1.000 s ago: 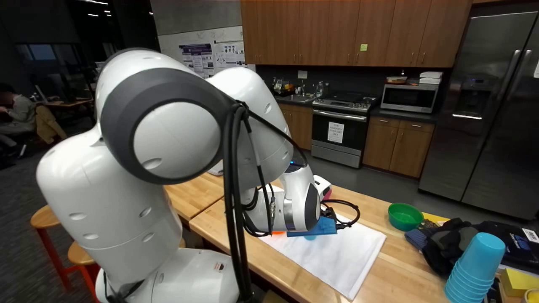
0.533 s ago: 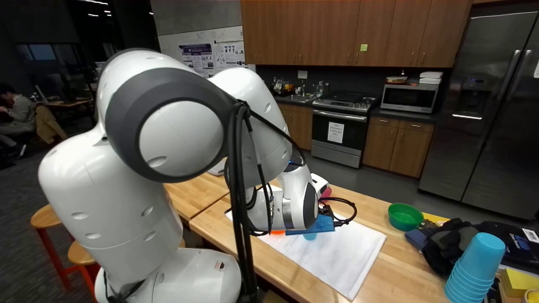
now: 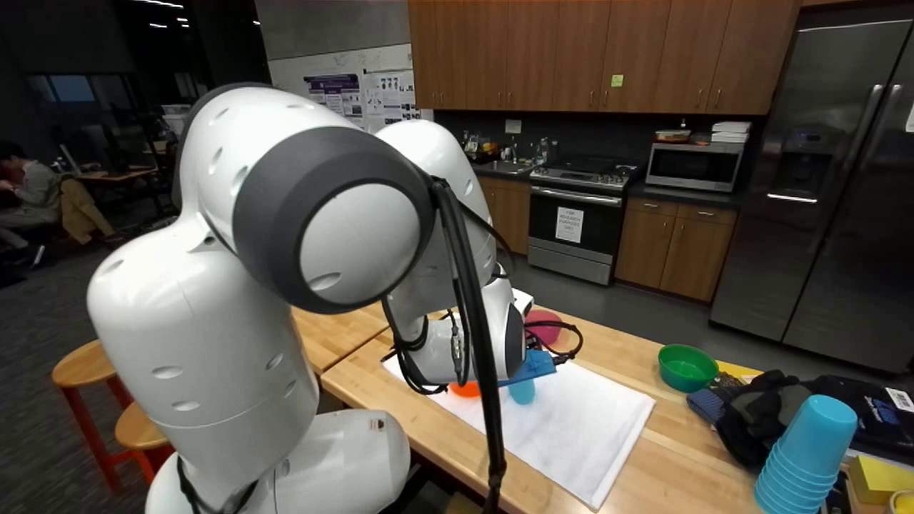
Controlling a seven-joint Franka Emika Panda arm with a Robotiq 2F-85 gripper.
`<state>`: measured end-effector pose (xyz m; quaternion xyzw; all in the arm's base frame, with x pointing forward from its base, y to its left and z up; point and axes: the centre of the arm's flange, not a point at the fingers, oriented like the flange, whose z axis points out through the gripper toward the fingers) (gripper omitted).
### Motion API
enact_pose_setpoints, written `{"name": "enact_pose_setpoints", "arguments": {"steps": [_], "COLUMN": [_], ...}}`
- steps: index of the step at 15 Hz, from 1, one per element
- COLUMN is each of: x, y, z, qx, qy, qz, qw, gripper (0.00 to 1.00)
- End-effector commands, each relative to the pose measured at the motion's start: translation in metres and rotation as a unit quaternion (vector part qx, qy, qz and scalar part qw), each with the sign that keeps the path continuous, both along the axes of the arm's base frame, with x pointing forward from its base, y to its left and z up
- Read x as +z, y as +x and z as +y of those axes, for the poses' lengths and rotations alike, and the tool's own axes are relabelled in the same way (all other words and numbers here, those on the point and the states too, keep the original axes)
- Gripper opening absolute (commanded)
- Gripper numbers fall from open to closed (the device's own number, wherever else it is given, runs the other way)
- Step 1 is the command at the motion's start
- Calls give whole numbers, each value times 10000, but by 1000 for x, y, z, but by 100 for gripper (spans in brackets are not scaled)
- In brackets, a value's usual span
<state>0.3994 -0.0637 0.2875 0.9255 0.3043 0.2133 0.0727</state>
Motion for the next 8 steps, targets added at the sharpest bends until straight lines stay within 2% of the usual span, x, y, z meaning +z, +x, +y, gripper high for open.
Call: {"name": "enact_pose_setpoints", "arguments": {"steps": [1,2,3,5,8], "x": [-2,-2,-2,0,-1], "y": [-10,-11,-11,-13,-14], "z": [-7,-8,-9,-12,-16], "qx": [415,467,487,558,618], "qy": [94,102,119,123,136], "qz": [-33,-47,-78,-108,-142], "qw": [9991,9988,9987,9983,9979], "gripper": [100,99,75,72,51]}}
